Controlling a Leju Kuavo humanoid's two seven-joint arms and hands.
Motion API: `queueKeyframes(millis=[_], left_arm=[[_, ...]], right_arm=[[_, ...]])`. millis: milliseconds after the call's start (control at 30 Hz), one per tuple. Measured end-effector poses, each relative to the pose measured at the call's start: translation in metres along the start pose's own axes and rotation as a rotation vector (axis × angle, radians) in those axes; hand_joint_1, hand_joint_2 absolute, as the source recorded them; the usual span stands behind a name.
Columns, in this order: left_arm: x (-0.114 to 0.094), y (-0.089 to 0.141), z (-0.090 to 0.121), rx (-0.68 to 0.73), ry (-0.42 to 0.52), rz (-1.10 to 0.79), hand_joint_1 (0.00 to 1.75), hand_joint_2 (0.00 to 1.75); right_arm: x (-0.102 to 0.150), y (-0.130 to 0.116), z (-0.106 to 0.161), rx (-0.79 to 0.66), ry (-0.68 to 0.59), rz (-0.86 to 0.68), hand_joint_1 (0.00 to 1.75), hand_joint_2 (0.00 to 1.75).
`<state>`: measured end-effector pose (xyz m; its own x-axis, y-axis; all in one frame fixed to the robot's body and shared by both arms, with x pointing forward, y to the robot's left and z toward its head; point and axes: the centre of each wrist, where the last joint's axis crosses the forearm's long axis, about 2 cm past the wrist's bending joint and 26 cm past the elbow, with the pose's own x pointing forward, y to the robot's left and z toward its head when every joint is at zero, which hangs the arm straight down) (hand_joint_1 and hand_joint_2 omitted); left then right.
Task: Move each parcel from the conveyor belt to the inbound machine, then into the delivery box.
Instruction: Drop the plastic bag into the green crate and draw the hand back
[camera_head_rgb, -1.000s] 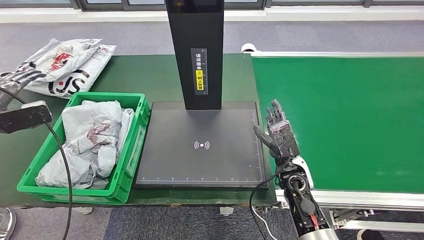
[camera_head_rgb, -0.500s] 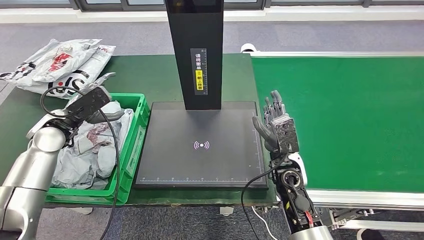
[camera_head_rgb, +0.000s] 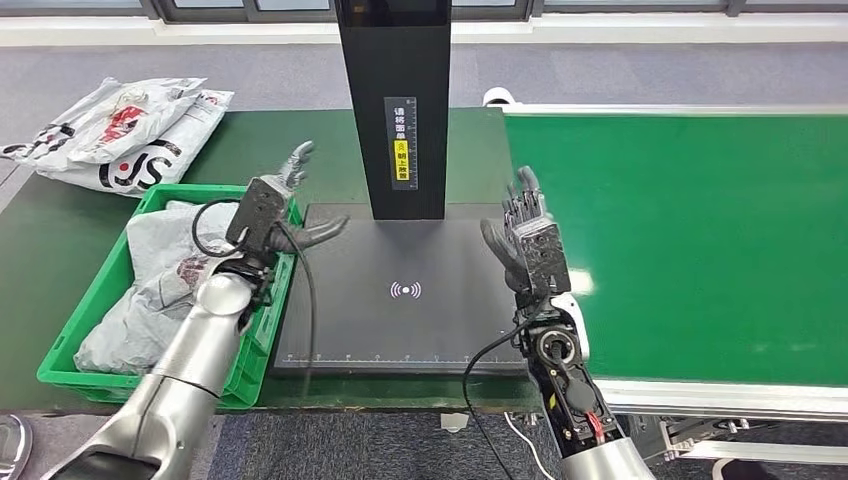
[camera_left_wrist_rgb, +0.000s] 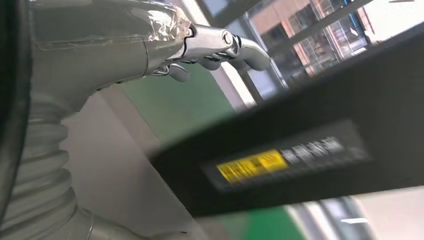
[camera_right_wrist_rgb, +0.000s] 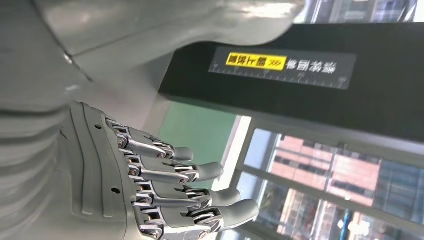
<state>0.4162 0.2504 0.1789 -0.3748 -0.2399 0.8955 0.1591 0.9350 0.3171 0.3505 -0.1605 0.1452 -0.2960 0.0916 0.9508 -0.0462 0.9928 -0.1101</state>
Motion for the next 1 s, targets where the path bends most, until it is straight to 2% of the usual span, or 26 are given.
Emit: queueKeyframes(millis=[133, 333, 600, 767, 1000], left_arm=[[0.007, -0.039, -0.002, 0.062, -0.008, 0.131, 0.00, 1.75], [0.016, -0.089, 0.003, 0.108, -0.006, 0.223, 0.00, 1.75], [0.021, -0.140, 0.019, 0.147, 0.039, 0.300, 0.00, 1.75], [0.018, -0.157, 0.031, 0.194, 0.044, 0.326, 0.00, 1.75], [0.014, -0.163, 0.036, 0.197, 0.047, 0.346, 0.00, 1.75]], right_arm=[[-0.001, 0.009, 0.003, -0.020, 0.010, 0.036, 0.00, 1.75], [0.004, 0.027, 0.005, -0.054, 0.011, 0.072, 0.00, 1.75], [0.003, 0.039, 0.014, -0.120, 0.027, 0.076, 0.00, 1.75], [-0.002, 0.043, 0.026, -0.153, 0.027, 0.103, 0.00, 1.75], [-0.006, 0.044, 0.033, -0.154, 0.017, 0.078, 0.00, 1.75]])
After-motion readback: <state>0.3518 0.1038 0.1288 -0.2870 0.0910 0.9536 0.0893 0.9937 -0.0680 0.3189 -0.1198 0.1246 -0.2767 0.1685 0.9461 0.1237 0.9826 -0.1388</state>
